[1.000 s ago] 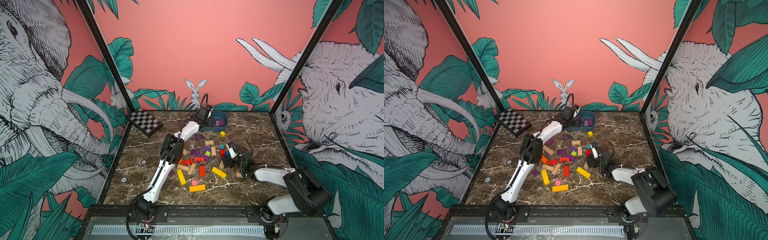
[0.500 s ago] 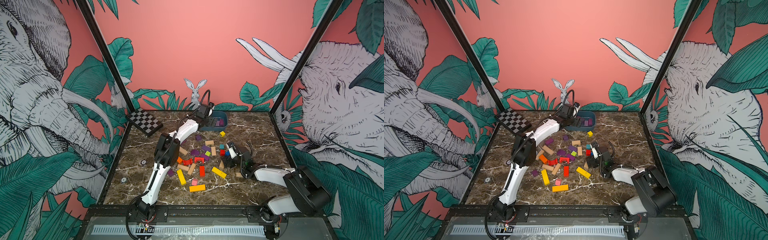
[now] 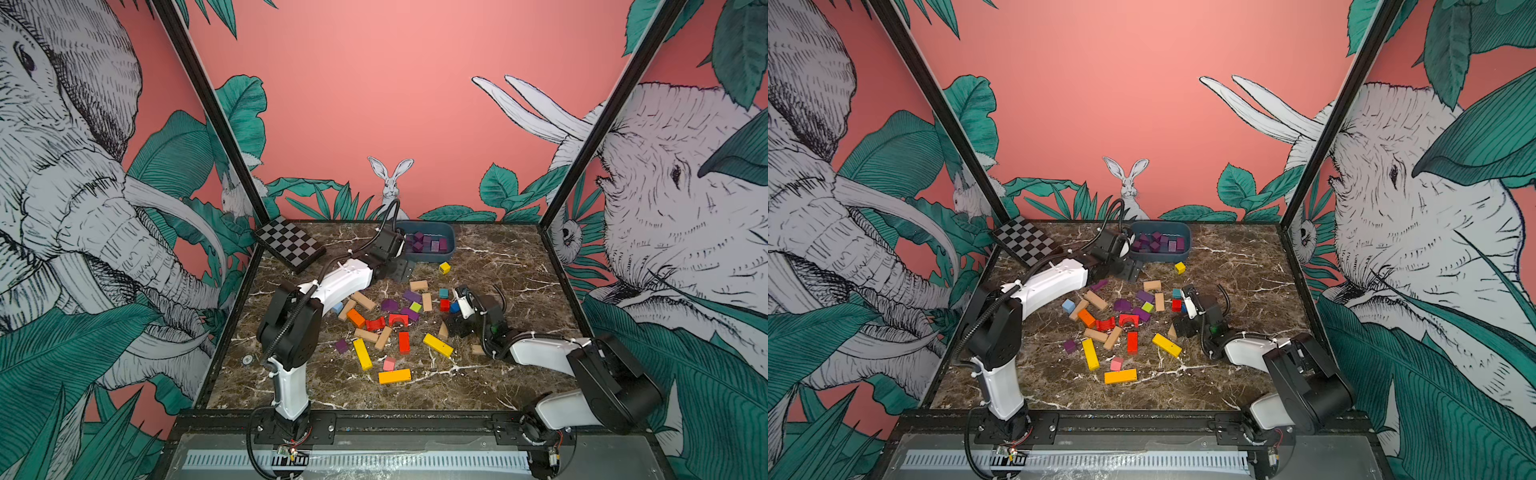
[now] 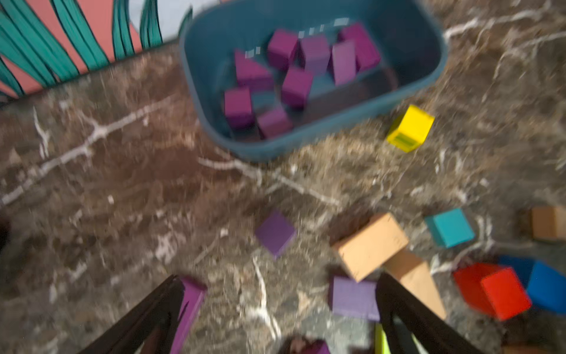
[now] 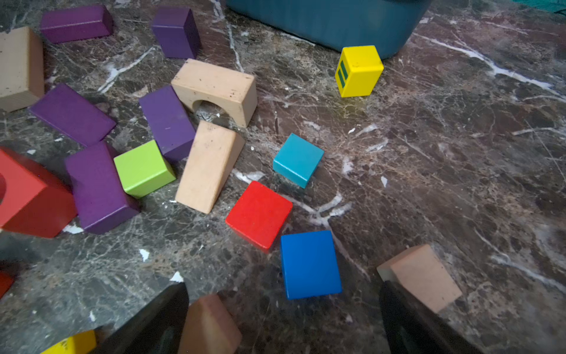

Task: Pick purple bricks into the storage bin
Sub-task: Pick up the building block from the center of the board, then place the building block in the storage box.

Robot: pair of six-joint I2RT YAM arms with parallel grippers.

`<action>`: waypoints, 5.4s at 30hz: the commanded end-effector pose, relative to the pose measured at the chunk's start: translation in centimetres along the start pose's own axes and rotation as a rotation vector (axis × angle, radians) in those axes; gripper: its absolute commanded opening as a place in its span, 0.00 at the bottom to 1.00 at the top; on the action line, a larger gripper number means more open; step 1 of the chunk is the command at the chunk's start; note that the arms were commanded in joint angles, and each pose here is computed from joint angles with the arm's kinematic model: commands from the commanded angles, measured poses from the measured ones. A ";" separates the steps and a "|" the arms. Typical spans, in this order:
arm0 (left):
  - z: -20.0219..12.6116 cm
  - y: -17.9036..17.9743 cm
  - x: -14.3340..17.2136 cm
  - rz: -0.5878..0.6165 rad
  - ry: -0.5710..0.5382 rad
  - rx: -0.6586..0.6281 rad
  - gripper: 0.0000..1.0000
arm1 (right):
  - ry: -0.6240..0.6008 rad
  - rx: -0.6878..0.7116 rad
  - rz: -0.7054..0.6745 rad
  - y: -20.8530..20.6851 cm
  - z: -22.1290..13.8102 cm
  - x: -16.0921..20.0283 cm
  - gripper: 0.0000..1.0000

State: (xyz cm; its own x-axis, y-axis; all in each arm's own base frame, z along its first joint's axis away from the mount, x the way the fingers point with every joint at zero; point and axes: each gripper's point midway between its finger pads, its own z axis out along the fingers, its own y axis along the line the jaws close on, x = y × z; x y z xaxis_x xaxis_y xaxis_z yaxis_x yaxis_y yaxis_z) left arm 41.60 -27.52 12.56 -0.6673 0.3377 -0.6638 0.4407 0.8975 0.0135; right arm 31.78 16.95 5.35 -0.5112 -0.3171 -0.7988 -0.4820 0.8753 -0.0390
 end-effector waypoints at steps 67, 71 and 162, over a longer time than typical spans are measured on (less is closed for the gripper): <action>3.8 -1.0 12.1 0.415 0.379 0.109 0.33 | 0.049 -0.004 -0.016 0.3 0.9 -0.4 0.99; 3.4 -1.0 12.0 0.377 0.375 0.106 0.21 | 0.052 -0.007 -0.021 0.4 1.0 -0.4 0.99; 5.2 -4.6 -18.4 0.279 -0.332 0.047 0.86 | 0.042 -0.007 -0.031 0.6 0.9 -0.5 0.99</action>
State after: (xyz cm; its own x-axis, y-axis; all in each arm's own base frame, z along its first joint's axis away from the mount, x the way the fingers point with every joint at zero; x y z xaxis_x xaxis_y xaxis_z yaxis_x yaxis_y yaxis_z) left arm 55.77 -40.40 10.91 -0.3956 0.4956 -0.7732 0.6379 0.7540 0.1570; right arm 32.20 17.61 4.86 -0.5414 -0.3493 -0.7648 -0.4933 0.8686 -0.0475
